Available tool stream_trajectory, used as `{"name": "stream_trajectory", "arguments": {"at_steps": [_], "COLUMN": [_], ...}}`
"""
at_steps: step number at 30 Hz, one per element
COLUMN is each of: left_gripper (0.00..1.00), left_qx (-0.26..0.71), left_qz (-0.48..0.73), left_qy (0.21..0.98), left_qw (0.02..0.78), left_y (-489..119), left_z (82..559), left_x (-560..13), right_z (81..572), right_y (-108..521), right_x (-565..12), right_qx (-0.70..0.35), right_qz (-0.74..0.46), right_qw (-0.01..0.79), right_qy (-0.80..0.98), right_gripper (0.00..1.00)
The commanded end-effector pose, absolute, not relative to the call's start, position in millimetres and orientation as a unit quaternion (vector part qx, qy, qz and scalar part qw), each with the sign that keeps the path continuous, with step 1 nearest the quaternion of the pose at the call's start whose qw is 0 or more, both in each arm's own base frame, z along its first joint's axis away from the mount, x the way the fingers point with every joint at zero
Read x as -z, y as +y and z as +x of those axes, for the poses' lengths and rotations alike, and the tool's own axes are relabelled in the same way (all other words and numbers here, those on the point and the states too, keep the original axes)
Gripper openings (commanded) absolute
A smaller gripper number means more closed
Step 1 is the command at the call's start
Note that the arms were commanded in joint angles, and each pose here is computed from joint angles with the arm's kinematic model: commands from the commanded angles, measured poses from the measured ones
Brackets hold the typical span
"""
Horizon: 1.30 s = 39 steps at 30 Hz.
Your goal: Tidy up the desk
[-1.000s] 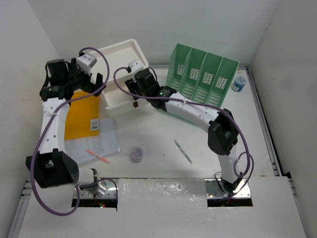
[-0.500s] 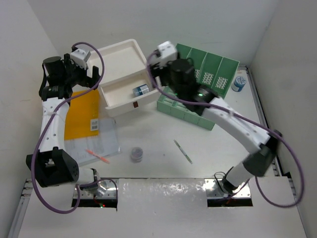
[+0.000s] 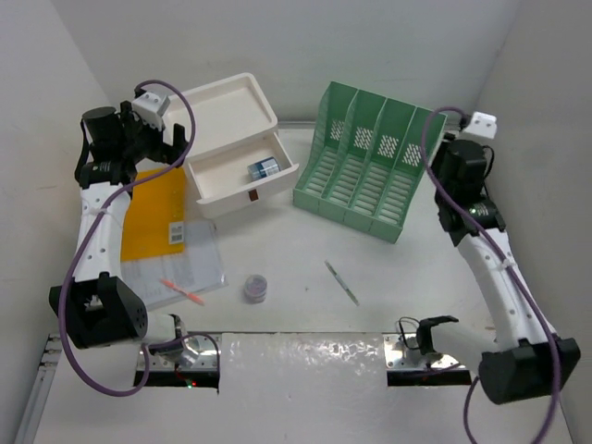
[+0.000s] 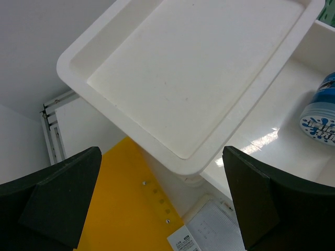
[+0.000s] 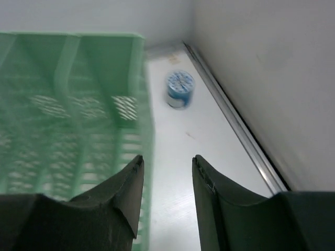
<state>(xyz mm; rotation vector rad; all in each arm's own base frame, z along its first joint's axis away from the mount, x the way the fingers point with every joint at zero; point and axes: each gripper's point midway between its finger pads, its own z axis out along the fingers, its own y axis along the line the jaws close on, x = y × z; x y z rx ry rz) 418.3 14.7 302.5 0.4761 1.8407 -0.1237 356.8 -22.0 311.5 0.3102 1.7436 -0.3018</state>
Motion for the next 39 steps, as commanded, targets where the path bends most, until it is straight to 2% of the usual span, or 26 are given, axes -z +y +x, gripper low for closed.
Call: {"name": "stream_trajectory", "arguments": {"at_steps": [1, 2, 6, 7, 9, 12, 14, 16, 17, 21, 26, 30, 39], "left_gripper": [1.0, 1.0, 1.0, 1.0, 1.0, 1.0, 1.0, 1.0, 1.0, 1.0, 1.0, 1.0, 1.0], "left_qx": [0.054, 0.053, 0.043, 0.038, 0.026, 0.024, 0.014, -0.008, -0.018, -0.036, -0.021, -0.05, -0.08], "left_qz": [0.203, 0.205, 0.21, 0.208, 0.21, 0.218, 0.219, 0.216, 0.213, 0.2, 0.207, 0.186, 0.165], "left_qy": [0.775, 0.775, 0.783, 0.785, 0.788, 0.789, 0.794, 0.8, 0.801, 0.814, 0.832, 0.839, 0.853], "left_qw": [0.597, 0.595, 0.584, 0.582, 0.578, 0.574, 0.567, 0.56, 0.56, 0.543, 0.514, 0.509, 0.489], "left_y": [14.6, 14.4, 17.7, 20.1, 24.3, 24.4, 29.1, 38.2, 41.9, 54.7, 57.2, 71.1, 86.4], "left_z": [421.2, 421.0, 419.0, 419.2, 420.5, 421.6, 424.4, 426.8, 428.4, 433.5, 435.2, 439.6, 436.7], "left_x": [-312.5, -311.2, -300.9, -299.0, -295.1, -295.6, -292.8, -291.7, -291.7, -285.2, -270.3, -272.0, -267.8], "right_z": [364.8, 366.9, 378.1, 385.0, 408.1, 435.6, 447.9, 468.2, 475.3, 516.6, 553.7, 583.1, 617.4], "right_y": [-50.9, -79.2, -98.5, -99.7, -106.2, -109.0, -118.0, -130.5, -134.5, -149.3, -163.6, -178.0, -188.2], "right_x": [-254.9, -253.8, -223.0, -223.6, -192.5, -184.5, -156.3, -161.5, -140.4, -136.0, -121.5, -110.0, -58.5], "right_qx": [0.072, 0.067, 0.041, 0.038, 0.019, -0.013, -0.011, 0.002, 0.007, 0.014, 0.024, 0.039, 0.064], "right_qz": [0.2, 0.246, 0.265, 0.26, 0.257, 0.259, 0.277, 0.283, 0.289, 0.286, 0.284, 0.288, 0.26], "right_qw": [0.564, 0.572, 0.558, 0.557, 0.525, 0.528, 0.502, 0.516, 0.497, 0.518, 0.52, 0.523, 0.508], "right_qy": [0.798, 0.78, 0.785, 0.788, 0.811, 0.809, 0.82, 0.809, 0.818, 0.806, 0.805, 0.801, 0.818], "right_gripper": [0.41, 0.41, 0.45, 0.47, 0.61, 0.65, 0.68, 0.71, 0.73, 0.79, 0.82, 0.82, 0.81]}}
